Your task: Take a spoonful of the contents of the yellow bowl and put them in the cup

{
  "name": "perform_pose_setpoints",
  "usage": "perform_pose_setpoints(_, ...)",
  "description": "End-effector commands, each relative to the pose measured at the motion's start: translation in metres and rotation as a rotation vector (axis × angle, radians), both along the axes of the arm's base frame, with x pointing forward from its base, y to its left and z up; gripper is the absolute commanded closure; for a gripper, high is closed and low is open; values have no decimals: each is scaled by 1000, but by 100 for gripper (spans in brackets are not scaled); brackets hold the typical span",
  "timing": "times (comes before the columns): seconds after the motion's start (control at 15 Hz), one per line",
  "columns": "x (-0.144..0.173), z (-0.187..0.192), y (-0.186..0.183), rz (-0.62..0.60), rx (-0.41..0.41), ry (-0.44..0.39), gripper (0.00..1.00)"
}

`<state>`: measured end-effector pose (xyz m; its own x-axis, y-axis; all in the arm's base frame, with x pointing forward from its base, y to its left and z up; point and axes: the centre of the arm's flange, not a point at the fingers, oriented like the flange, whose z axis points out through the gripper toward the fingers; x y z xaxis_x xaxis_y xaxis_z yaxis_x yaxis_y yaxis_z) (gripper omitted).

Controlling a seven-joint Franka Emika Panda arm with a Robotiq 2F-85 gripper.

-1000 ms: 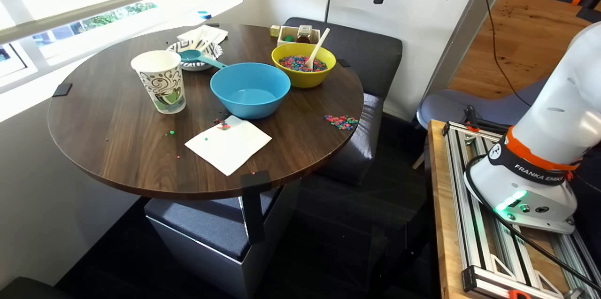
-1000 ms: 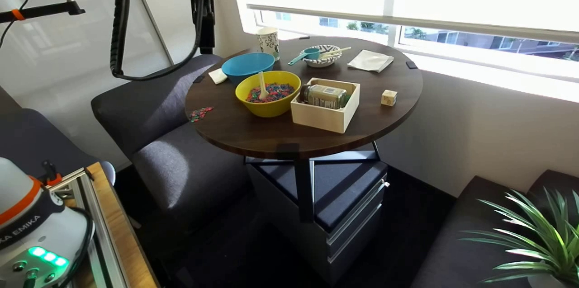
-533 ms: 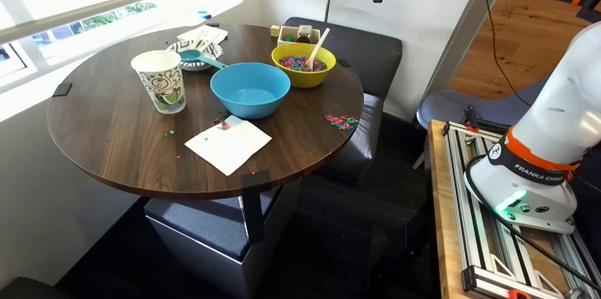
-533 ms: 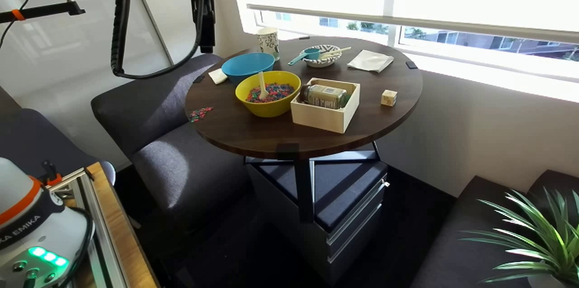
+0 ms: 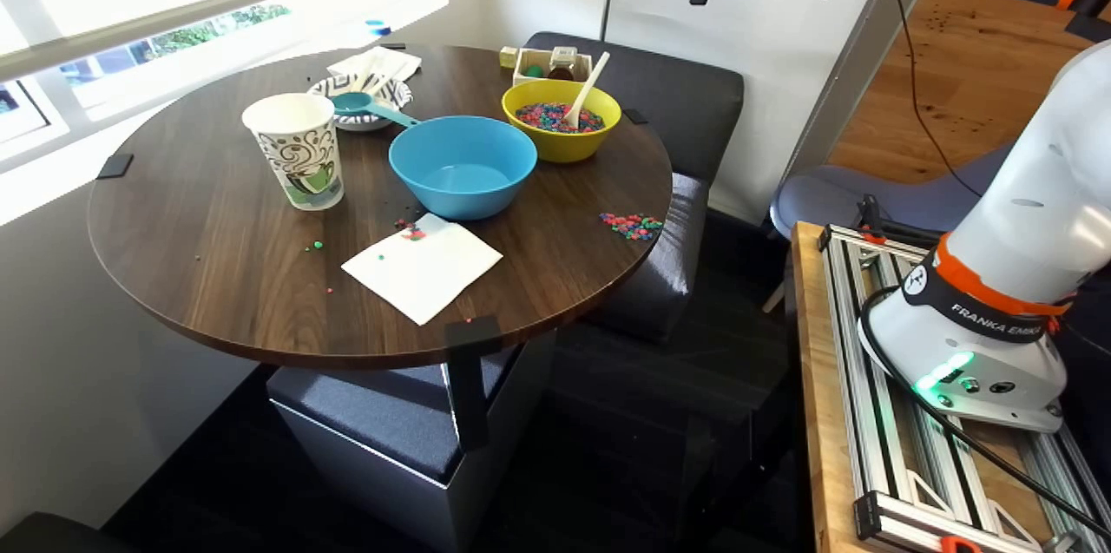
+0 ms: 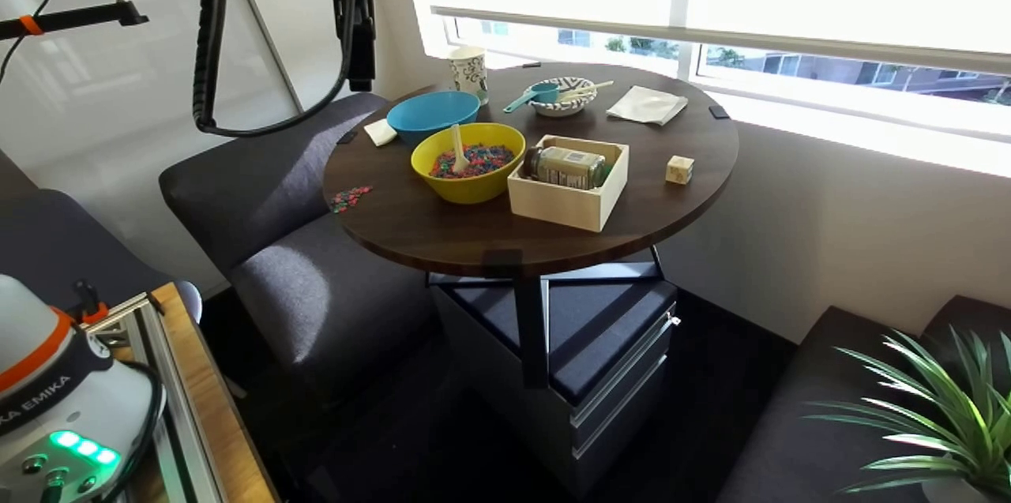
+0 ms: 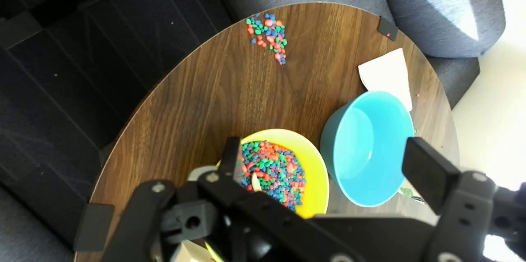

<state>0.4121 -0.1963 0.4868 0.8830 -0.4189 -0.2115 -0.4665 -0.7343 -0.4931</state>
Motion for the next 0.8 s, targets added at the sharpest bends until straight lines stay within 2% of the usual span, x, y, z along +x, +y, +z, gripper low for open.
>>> perform_pose_setpoints(0.0,0,0,0,0,0,0,0)
perform_pose_setpoints(0.67,0,0,0,0,0,0,0)
perform_pose_setpoints(0.73,2,-3,-2,-12,25,-25,0)
